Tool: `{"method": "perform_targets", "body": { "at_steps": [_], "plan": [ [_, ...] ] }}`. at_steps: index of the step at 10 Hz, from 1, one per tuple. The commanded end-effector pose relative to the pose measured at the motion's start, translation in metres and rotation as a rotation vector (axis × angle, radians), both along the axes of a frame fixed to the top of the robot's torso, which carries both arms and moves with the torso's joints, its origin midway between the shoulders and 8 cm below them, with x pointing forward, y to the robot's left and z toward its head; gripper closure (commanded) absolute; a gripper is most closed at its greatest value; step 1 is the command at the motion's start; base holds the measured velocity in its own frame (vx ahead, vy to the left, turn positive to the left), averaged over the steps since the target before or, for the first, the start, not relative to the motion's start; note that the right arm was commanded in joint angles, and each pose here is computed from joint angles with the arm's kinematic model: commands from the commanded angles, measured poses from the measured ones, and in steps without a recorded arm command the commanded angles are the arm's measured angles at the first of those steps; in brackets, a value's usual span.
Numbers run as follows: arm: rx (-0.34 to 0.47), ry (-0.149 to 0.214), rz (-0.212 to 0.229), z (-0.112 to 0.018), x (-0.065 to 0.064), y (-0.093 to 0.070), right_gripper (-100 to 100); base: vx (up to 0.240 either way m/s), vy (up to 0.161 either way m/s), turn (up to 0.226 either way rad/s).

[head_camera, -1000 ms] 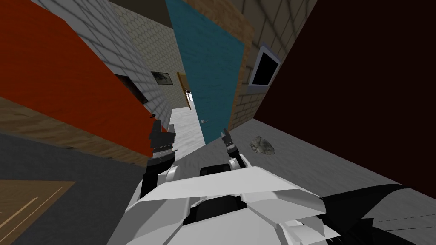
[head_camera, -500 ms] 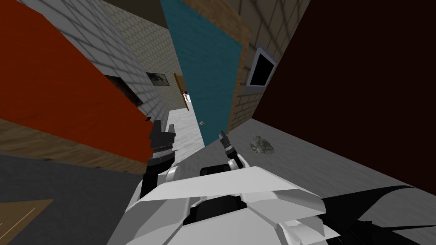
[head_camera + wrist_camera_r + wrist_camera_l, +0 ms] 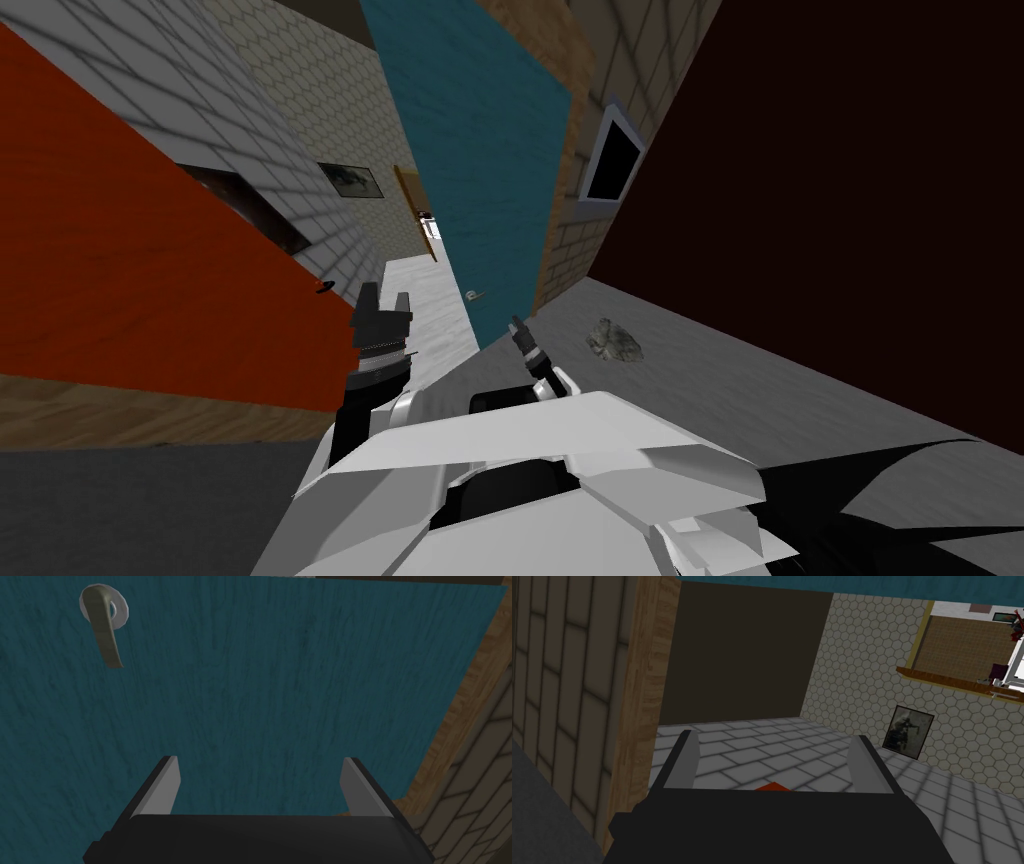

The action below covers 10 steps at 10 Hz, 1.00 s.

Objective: Push the door open

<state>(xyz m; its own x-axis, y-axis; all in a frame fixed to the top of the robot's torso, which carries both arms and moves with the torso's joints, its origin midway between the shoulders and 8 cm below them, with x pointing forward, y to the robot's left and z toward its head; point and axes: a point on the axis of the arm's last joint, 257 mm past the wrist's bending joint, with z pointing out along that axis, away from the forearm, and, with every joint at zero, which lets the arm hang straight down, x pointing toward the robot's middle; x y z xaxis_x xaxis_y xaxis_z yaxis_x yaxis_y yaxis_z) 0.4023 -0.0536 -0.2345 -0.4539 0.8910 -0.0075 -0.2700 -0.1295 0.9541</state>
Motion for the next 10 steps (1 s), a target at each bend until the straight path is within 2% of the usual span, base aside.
{"method": "perform_targets", "body": {
  "at_steps": [1, 2, 3, 4, 5, 10],
  "plan": [
    [-0.008, 0.020, 0.022, -0.011, -0.002, 0.009, -100, 0.113, 0.064, -0.099],
    [-0.016, 0.038, 0.042, -0.022, -0.005, 0.015, -100, 0.136, 0.079, -0.118],
    [-0.016, 0.038, 0.042, -0.022, -0.005, 0.015, -100, 0.094, 0.052, -0.045],
    [-0.020, 0.048, 0.051, -0.028, -0.006, 0.018, -100, 0.053, 0.031, -0.031],
    [-0.029, 0.066, 0.070, -0.039, -0.009, 0.024, -100, 0.092, 0.049, -0.108],
    [-0.058, 0.116, 0.122, -0.070, -0.019, 0.038, -100, 0.111, 0.064, -0.082]
  ]
}}
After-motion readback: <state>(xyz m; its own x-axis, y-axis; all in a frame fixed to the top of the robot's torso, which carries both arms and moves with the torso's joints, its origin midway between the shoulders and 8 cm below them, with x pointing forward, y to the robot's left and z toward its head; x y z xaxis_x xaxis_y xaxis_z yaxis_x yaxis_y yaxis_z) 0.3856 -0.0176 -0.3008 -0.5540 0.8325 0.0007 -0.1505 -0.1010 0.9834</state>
